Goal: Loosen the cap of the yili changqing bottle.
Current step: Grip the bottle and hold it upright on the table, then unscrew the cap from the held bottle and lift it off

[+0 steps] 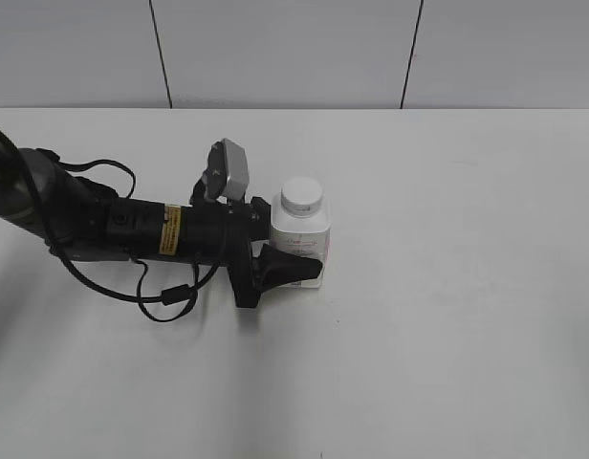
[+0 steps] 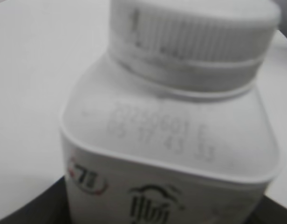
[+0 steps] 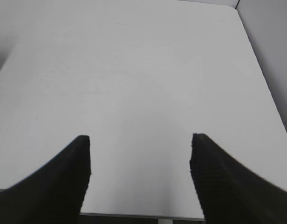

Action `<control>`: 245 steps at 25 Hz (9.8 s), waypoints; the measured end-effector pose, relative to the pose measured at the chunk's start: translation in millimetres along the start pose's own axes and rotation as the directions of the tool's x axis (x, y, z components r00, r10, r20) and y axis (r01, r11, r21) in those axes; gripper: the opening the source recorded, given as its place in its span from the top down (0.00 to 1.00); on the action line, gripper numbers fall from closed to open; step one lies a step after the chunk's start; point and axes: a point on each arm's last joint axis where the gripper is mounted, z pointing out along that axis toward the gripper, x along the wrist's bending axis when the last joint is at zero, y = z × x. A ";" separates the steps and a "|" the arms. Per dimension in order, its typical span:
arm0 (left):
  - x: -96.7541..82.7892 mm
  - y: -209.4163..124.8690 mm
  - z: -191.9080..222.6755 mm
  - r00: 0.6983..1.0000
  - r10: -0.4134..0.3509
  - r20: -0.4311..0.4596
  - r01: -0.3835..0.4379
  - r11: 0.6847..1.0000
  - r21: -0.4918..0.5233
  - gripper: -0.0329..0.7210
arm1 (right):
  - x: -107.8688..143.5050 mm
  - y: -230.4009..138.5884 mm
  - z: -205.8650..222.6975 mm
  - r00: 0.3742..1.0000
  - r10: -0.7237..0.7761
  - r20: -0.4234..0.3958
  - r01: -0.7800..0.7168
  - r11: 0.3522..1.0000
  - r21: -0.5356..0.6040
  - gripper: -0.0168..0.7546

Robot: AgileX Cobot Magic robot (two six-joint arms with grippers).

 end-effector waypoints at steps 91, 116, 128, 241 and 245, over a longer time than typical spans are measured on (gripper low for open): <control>-1.3 -16.1 7.7 0.999 -0.048 0.001 0.048 0.999 -0.002 0.39 | 70.0 191.4 227.1 0.872 0.437 -0.219 -0.140 0.653 0.744 0.29; -1.3 -16.1 8.1 0.999 -0.047 0.001 0.047 0.999 0.000 0.39 | 191.9 187.3 323.3 0.885 0.413 -0.213 -0.081 0.589 0.804 0.29; -1.3 -16.1 8.1 0.999 -0.047 0.001 0.047 0.999 0.001 0.39 | 213.3 172.5 339.5 0.905 0.377 -0.195 -0.066 0.578 0.813 0.29; -2.0 -16.5 8.1 0.999 -0.031 0.008 0.031 1.000 0.005 0.45 | 227.5 143.7 357.6 0.329 -0.395 -0.858 0.877 0.464 0.122 0.47; -2.5 -16.5 8.1 1.000 -0.027 0.013 0.027 1.000 0.005 0.45 | 227.3 143.5 357.4 0.232 -0.440 -0.867 0.908 0.418 0.031 0.47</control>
